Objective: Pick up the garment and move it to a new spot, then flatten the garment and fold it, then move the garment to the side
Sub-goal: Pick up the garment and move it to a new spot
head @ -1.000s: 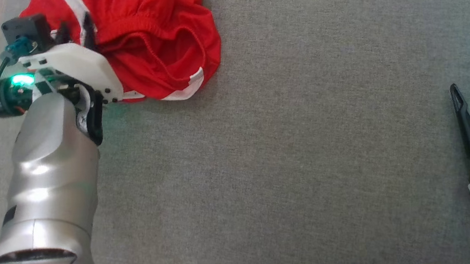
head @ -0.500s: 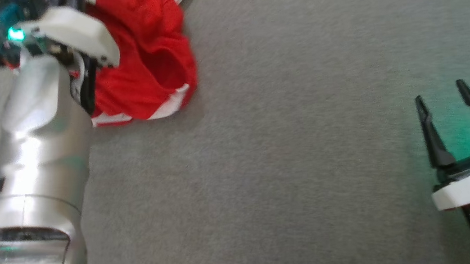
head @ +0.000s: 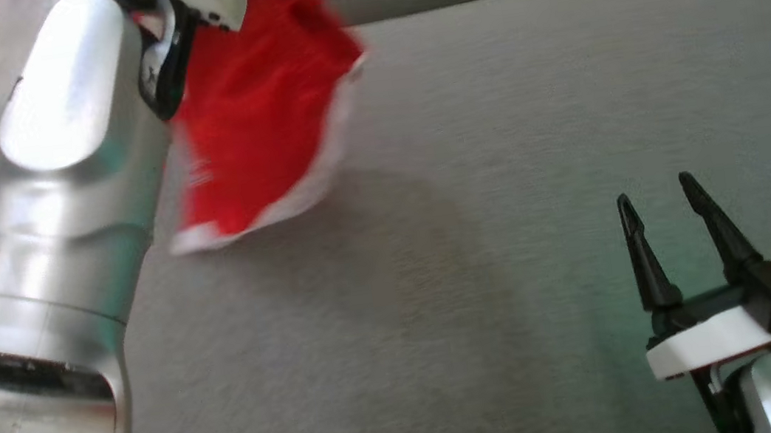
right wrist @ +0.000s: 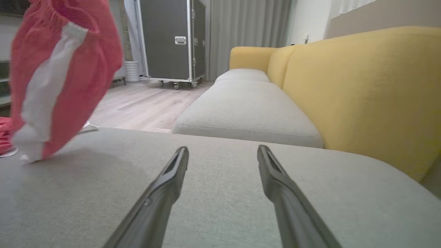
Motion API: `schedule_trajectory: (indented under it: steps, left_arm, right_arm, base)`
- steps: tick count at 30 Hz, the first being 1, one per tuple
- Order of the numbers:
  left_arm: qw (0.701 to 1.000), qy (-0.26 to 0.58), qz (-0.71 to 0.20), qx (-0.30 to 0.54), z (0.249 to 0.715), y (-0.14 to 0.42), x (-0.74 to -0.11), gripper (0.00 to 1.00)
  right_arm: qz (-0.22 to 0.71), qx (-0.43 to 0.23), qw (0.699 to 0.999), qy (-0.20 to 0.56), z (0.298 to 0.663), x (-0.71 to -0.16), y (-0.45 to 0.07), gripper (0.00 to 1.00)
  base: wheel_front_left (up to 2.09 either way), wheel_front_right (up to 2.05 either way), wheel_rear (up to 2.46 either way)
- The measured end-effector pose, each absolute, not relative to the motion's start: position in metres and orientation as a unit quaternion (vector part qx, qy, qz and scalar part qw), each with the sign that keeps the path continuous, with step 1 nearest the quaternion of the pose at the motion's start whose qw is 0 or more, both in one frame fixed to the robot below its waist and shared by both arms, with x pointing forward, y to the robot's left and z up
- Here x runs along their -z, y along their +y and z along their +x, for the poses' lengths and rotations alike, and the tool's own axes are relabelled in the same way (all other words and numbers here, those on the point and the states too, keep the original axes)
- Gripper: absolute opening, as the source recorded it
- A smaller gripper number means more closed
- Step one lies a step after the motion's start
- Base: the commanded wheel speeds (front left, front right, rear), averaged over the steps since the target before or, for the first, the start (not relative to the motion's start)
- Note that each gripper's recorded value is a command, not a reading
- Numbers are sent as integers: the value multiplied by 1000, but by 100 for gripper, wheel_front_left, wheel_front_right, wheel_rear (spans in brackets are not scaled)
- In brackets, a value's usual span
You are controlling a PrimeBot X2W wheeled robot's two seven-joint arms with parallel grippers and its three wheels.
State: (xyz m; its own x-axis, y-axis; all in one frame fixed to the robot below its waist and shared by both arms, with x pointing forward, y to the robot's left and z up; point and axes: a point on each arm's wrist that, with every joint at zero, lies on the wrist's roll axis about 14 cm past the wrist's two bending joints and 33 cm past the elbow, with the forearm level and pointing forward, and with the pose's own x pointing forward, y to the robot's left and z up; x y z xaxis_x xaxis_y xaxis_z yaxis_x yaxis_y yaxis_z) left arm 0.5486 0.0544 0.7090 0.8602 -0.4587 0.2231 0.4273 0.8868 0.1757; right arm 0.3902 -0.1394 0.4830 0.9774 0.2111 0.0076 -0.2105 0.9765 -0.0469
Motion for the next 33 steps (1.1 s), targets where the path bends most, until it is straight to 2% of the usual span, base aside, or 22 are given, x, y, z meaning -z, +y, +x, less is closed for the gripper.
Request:
schedule_trajectory:
  steps: [7,12,13,15,18,19,24,25,26,27,33]
  left_arm:
    - [928,-182,9,325,517,-37,-766,0]
    - [916,-164,-28,365,503,-85,-763,0]
    - [917,-149,-33,370,503,-91,-750,0]
    - [925,-80,-48,368,511,-94,-685,0]
    - [939,2,-53,339,520,-72,-598,0]
    - [939,2,-53,339,520,-72,-598,0]
    - [962,80,-46,257,529,-7,-498,0]
    - [965,84,-45,245,531,2,-489,10]
    - [967,86,-46,235,533,9,-484,70]
    - [969,85,-50,226,534,15,-482,100]
    - [982,53,-65,169,524,52,-492,100]
  right_arm:
    - [-25,-24,999,-35,351,-506,-188,100]
    - [-15,24,998,-52,329,-517,-215,100]
    - [-13,31,998,-53,327,-518,-219,100]
    - [-5,43,998,-47,324,-514,-226,100]
    - [0,42,999,-30,328,-504,-225,100]
    - [0,42,999,-30,328,-504,-225,100]
    - [5,29,1000,-1,337,-487,-215,100]
    - [6,26,1000,6,338,-482,-213,100]
    - [8,22,1000,13,339,-478,-211,100]
    - [11,19,1000,18,341,-474,-208,100]
    - [62,16,998,29,345,-464,-201,100]
  base:
    - [0,0,0]
    - [0,0,0]
    - [0,0,0]
    - [0,0,0]
    - [0,0,0]
    - [0,0,0]
    - [0,0,0]
    - [0,0,0]
    - [0,0,0]
    - [0,0,0]
    - [0,0,0]
